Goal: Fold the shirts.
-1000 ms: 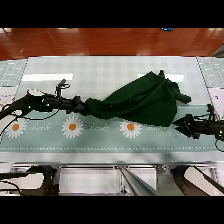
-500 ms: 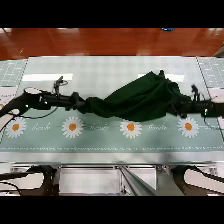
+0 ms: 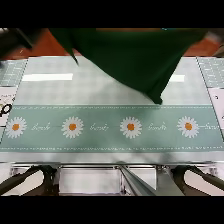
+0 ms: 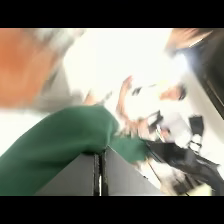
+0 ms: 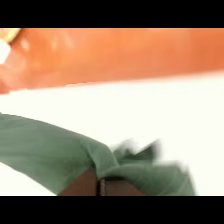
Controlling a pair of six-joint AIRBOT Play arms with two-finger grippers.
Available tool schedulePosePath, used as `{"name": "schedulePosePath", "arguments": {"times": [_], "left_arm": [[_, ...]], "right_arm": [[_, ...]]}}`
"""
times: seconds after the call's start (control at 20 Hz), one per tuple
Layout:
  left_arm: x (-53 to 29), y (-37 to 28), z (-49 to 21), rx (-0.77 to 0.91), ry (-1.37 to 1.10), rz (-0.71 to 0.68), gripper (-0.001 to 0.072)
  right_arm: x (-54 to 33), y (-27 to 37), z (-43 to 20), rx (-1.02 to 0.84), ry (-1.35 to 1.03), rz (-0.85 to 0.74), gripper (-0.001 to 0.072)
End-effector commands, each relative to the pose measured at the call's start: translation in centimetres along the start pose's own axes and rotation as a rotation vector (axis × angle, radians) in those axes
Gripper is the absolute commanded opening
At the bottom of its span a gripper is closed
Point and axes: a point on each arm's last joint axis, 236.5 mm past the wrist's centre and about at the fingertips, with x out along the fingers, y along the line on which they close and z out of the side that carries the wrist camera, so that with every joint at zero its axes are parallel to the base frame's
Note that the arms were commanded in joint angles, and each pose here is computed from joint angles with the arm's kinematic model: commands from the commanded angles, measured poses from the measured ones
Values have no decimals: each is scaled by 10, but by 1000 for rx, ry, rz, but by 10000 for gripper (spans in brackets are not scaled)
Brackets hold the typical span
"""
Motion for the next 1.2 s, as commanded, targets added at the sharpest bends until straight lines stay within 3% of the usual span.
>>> {"name": "schedulePosePath", "arguments": {"times": [0.0, 0.15, 0.25, 0.5, 0.65, 0.75, 0.95, 1.15], "left_arm": [[-30, -96, 66, 258, -161, 60, 16], [-72, -125, 87, 448, -223, 331, 16], [-100, -157, 90, 572, -284, 442, 16], [-136, -267, 42, 818, -396, 446, 16], [-163, -307, 8, 947, -454, 521, 16], [-172, -300, -10, 938, -409, 589, 16], [-167, -234, -37, 760, -210, 661, 16], [-140, -129, -56, 442, -81, 561, 17]], "right_arm": [[-87, 84, 47, -216, -148, -30, 24], [-142, 113, 38, -315, -224, -123, 24], [-174, 133, 25, -368, -262, -167, 24], [-233, 186, -10, -461, -346, -177, 25], [-252, 185, -38, -442, -316, -241, 25], [-251, 183, -50, -418, -301, -239, 25], [-210, 141, -80, -301, -137, -234, 25], [-159, 84, -91, -211, -20, -253, 25]]}}
